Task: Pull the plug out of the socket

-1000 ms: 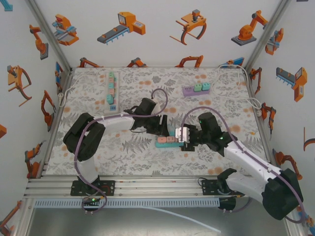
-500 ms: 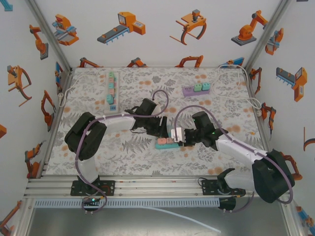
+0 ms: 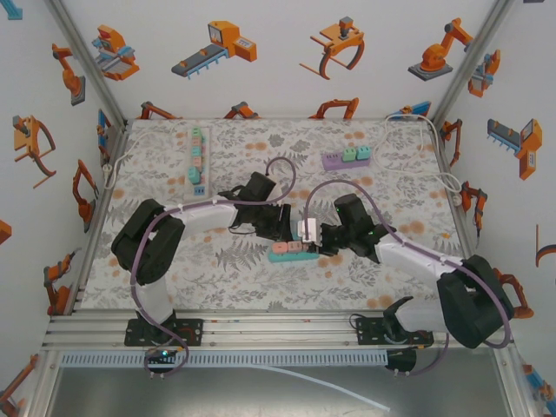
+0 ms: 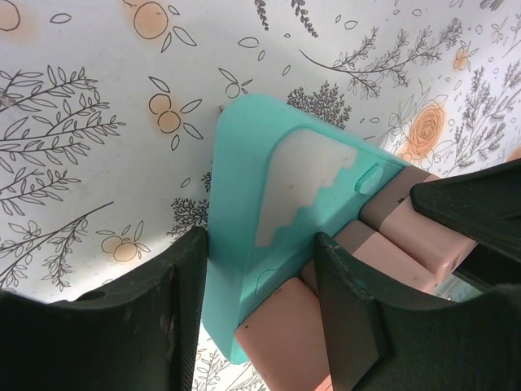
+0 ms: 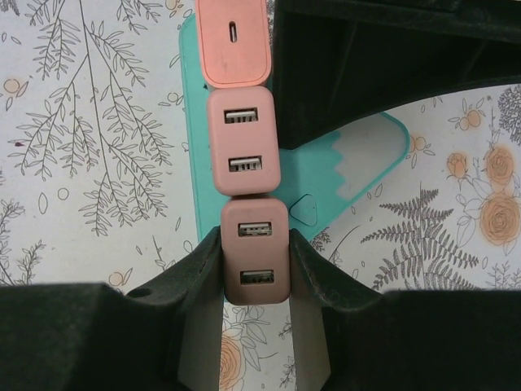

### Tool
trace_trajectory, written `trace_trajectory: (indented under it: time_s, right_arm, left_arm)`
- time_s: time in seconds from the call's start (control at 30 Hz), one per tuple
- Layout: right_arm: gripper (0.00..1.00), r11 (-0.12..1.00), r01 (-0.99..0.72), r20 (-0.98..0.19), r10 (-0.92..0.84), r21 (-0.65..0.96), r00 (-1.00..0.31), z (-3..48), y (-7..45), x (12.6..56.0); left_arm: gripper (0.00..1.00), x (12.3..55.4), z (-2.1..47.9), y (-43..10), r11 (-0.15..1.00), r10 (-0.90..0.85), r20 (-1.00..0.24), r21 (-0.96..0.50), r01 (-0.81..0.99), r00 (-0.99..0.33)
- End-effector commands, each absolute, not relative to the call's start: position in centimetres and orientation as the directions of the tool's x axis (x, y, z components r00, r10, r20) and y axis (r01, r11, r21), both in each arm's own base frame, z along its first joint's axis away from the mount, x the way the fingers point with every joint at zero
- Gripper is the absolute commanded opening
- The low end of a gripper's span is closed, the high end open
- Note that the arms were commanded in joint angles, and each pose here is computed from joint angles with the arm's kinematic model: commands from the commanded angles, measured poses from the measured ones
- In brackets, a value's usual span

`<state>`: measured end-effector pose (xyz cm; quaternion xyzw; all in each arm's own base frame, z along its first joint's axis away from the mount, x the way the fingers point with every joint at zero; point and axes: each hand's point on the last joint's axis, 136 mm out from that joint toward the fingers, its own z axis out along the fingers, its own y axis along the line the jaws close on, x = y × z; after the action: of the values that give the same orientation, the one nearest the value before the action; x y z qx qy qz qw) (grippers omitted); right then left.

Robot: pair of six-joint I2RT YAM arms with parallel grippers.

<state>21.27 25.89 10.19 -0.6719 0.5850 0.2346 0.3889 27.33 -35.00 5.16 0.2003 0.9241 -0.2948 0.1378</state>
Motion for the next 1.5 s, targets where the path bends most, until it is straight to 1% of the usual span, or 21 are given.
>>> trace_trajectory:
  time_s: [0.0,0.07,0.2,0.27,0.33,0.4,0.57,0.7,0.8,0.87,0.9,0.93,0.97,1.0,1.07,1.13,1.17,1.23,1.3,1.37,1.47]
  right_arm:
    - [0.19,-0.051,-0.951,-0.846,-0.443,-0.306,0.296,14.8,29.7,21.7]
    - [0.17,-0.065,-0.948,-0.846,-0.436,-0.31,0.306,14.9,29.8,21.4]
    - [0.16,-0.141,-0.91,-0.765,-0.5,-0.39,0.405,13.7,29.7,20.4]
    - [0.16,-0.144,-0.895,-0.739,-0.517,-0.423,0.432,14.0,29.8,20.3]
    - [0.16,-0.174,-0.875,-0.71,-0.523,-0.452,0.471,14.3,30.0,19.7]
    - [0.16,-0.179,-0.867,-0.71,-0.511,-0.464,0.485,14.8,30.2,19.3]
    - [0.17,-0.157,-0.883,-0.753,-0.471,-0.442,0.46,15.6,30.5,18.9]
    - [0.16,-0.141,-0.889,-0.745,-0.498,-0.435,0.443,15.2,30.3,19.2]
    - [0.16,-0.062,-0.913,-0.807,-0.447,-0.403,0.387,17.1,30.8,19.8]
    - [0.13,-0.027,-0.921,-0.818,-0.451,-0.388,0.357,17.6,30.9,20.6]
    - [0.09,-0.044,-0.919,-0.796,-0.484,-0.392,0.363,17.1,30.9,20.6]
    - [0.08,-0.085,-0.91,-0.758,-0.525,-0.406,0.388,16.3,30.8,20.4]
    - [0.09,-0.11,-0.904,-0.733,-0.548,-0.414,0.402,15.9,30.7,20.3]
    - [0.09,-0.124,-0.902,-0.733,-0.542,-0.413,0.41,16.0,30.7,20.0]
    - [0.11,-0.111,-0.904,-0.775,-0.478,-0.414,0.413,17.5,31.2,19.5]
    - [0.12,-0.062,-0.913,-0.831,-0.392,-0.404,0.394,19.7,31.8,19.5]
    - [0.11,-0.055,-0.912,-0.83,-0.397,-0.406,0.393,19.9,31.8,19.7]
    - [0.08,-0.087,-0.912,-0.794,-0.463,-0.401,0.393,18.8,31.6,20.1]
    - [0.07,-0.107,-0.905,-0.764,-0.502,-0.411,0.406,17.9,31.4,20.2]
    - [0.07,-0.101,-0.906,-0.789,-0.458,-0.412,0.41,18.9,31.6,19.8]
    - [0.06,-0.062,-0.915,-0.838,-0.379,-0.4,0.392,21.2,32.2,19.6]
  left_arm:
    - [0.44,23.0,-3.5,-29.3,0.889,0.372,-0.149,-0.226,0.398,-0.916]
    - [0.44,22.8,-3.9,-28.9,0.894,0.376,-0.135,-0.206,0.397,-0.917]
    - [0.44,22.9,-4.0,-28.4,0.905,0.37,-0.135,-0.172,0.389,-0.919]
    - [0.44,23.1,-4.1,-28.1,0.913,0.363,-0.138,-0.148,0.382,-0.922]
    - [0.43,23.4,-4.3,-27.5,0.923,0.351,-0.139,-0.112,0.367,-0.926]
    - [0.42,23.7,-4.6,-26.7,0.933,0.342,-0.141,-0.065,0.354,-0.929]
    - [0.41,23.8,-5.3,-25.6,0.941,0.333,-0.13,-0.009,0.337,-0.934]
    - [0.41,23.6,-5.5,-25.5,0.939,0.34,-0.122,-0.004,0.343,-0.932]
    - [0.41,23.3,-5.5,-26.1,0.925,0.375,-0.123,-0.011,0.379,-0.919]
    - [0.41,23.2,-5.5,-26.0,0.922,0.385,-0.118,0.007,0.387,-0.915]
    - [0.41,23.2,-5.6,-26.0,0.922,0.386,-0.113,0.015,0.387,-0.915]
    - [0.41,23.1,-5.7,-25.9,0.922,0.386,-0.108,0.016,0.386,-0.916]
    - [0.41,23.0,-5.7,-26.0,0.923,0.385,-0.107,0.015,0.385,-0.917]
    - [0.41,22.9,-5.8,-26.0,0.922,0.386,-0.103,0.014,0.386,-0.917]
    - [0.41,22.6,-6.0,-26.0,0.92,0.391,-0.099,0.017,0.391,-0.915]
    - [0.41,22.5,-6.2,-25.9,0.918,0.395,-0.093,0.032,0.394,-0.914]
    - [0.4,22.4,-6.3,-25.6,0.92,0.393,-0.089,0.047,0.39,-0.915]
    - [0.4,22.5,-6.5,-25.1,0.922,0.385,-0.088,0.078,0.379,-0.919]
    - [0.4,22.5,-6.6,-25.0,0.924,0.379,-0.089,0.082,0.372,-0.921]
    - [0.4,22.4,-6.7,-25.0,0.922,0.384,-0.091,0.092,0.376,-0.919]
    - [0.4,22.3,-6.7,-24.8,0.917,0.393,-0.09,0.118,0.382,-0.915]
